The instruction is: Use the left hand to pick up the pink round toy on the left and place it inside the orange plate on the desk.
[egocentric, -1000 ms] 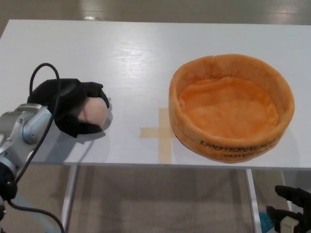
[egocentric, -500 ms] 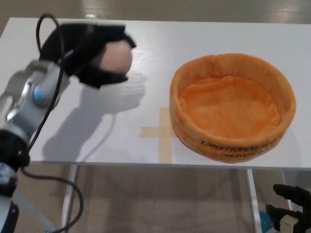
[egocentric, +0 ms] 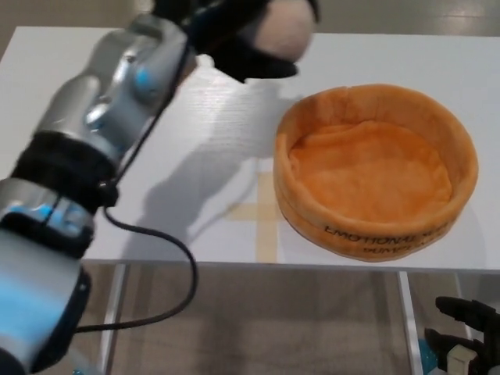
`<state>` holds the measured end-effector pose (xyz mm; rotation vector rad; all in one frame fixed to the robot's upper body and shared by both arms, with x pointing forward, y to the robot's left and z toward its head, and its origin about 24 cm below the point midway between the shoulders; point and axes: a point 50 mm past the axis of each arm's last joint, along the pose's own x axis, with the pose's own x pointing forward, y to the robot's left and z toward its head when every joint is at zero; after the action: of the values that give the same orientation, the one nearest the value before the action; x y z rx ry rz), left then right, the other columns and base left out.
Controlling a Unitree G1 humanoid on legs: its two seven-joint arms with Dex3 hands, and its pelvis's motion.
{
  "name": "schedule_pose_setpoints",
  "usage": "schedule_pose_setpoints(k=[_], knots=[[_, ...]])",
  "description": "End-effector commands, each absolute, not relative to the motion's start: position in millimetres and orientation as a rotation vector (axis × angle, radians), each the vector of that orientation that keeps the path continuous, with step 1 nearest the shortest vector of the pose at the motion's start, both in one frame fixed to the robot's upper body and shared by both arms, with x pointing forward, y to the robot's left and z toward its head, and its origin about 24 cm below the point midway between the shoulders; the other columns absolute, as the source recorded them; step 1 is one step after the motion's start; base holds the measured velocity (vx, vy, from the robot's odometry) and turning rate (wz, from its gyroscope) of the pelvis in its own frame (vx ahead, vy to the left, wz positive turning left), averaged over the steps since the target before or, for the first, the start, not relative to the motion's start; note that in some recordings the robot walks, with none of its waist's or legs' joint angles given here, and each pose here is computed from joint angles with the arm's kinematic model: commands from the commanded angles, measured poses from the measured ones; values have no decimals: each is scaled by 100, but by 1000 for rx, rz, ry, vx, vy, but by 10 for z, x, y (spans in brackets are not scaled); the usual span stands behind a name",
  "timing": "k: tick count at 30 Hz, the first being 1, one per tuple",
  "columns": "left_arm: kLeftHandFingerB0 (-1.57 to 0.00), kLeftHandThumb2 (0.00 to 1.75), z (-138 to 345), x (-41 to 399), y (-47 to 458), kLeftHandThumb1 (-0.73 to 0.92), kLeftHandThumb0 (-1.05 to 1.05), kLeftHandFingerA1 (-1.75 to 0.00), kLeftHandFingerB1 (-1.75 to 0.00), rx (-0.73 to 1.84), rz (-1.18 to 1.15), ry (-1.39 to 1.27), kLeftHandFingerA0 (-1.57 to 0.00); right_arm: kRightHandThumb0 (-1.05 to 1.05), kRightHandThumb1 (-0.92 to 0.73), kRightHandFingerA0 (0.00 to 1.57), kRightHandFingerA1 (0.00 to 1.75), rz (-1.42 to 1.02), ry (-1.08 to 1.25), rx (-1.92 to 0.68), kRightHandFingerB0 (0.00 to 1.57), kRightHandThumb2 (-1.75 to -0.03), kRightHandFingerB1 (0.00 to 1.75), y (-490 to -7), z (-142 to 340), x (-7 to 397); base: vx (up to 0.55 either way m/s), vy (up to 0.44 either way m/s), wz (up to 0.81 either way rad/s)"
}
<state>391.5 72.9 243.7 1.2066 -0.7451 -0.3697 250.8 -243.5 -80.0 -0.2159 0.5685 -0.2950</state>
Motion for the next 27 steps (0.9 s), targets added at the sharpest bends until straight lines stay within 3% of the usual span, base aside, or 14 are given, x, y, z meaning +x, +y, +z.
schedule_pose_setpoints(k=[1, 5, 6, 9, 10, 11, 12, 13, 14, 17, 18, 27], knots=[[-88, 64, 2350, 3879, 304, 68, -24, -157, -70, 1259, -460, -735, -81, -18, -53, 60, 49, -291, 591, -210, 64, -55, 47, -2416, -838, 2474, 0, 0, 0], [-84, 64, 2262, 3842, 158, 72, -23, -156, -80, 1282, -497, -734, -77, -17, -53, 62, 50, -288, 589, -200, 64, -55, 48, -2396, -841, 2476, 0, 0, 0], [-74, 63, 2197, 3815, 105, 72, -20, -157, -114, 1252, -524, -739, -78, -18, -53, 60, 49, -287, 588, -201, 64, -55, 48, -2393, -841, 2477, 0, 0, 0], [-73, 62, 2079, 3764, 28, 72, -17, -159, -119, 1183, -576, -749, -79, -17, -53, 61, 49, -288, 587, -202, 64, -55, 48, -2390, -841, 2478, 0, 0, 0], [-86, 64, 2035, 3752, 12, 70, -17, -161, -83, 1168, -581, -750, -86, -19, -53, 61, 50, -286, 589, -202, 64, -55, 48, -2392, -841, 2479, 0, 0, 0], [-86, 64, 2005, 3745, 1, 70, -17, -161, -83, 1160, -584, -750, -86, -19, -53, 61, 50, -284, 591, -202, 64, -55, 48, -2394, -840, 2481, 0, 0, 0], [-53, 59, 1953, 3745, -5, 62, -28, -87, -38, 1132, -611, -712, -75, -18, -53, 60, 48, -283, 594, -198, 64, -55, 47, -2399, -839, 2484, 0, 0, 0], [-53, 59, 1924, 3755, 0, 62, -28, -87, -38, 1108, -644, -667, -75, -18, -53, 60, 48, -284, 597, -192, 64, -55, 47, -2404, -837, 2487, 0, 0, 0], [-24, 60, 1914, 3764, 4, 64, -51, -37, -29, 1134, -679, -635, -32, -18, -53, 60, 49, -282, 596, -197, 64, -55, 47, -2405, -836, 2487, 0, 0, 0], [-24, 60, 1911, 3770, 7, 64, -51, -37, -29, 1158, -700, -616, -32, -18, -53, 60, 49, -281, 594, -203, 64, -55, 47, -2405, -835, 2486, 0, 0, 0], [0, 93, 1842, 3805, 34, 52, -91, 0, -5, 1291, -773, -494, 0, -17, -54, 61, 50, -280, 594, -192, 64, -55, 48, -2398, -839, 2485, 0, 0, 0], [0, 100, 1779, 3807, 68, 58, -97, 0, -6, 1326, -826, -413, 0, -18, -53, 60, 49, -268, 594, -222, 67, -56, 49, -2373, -832, 2505, 0, 0, 0]])
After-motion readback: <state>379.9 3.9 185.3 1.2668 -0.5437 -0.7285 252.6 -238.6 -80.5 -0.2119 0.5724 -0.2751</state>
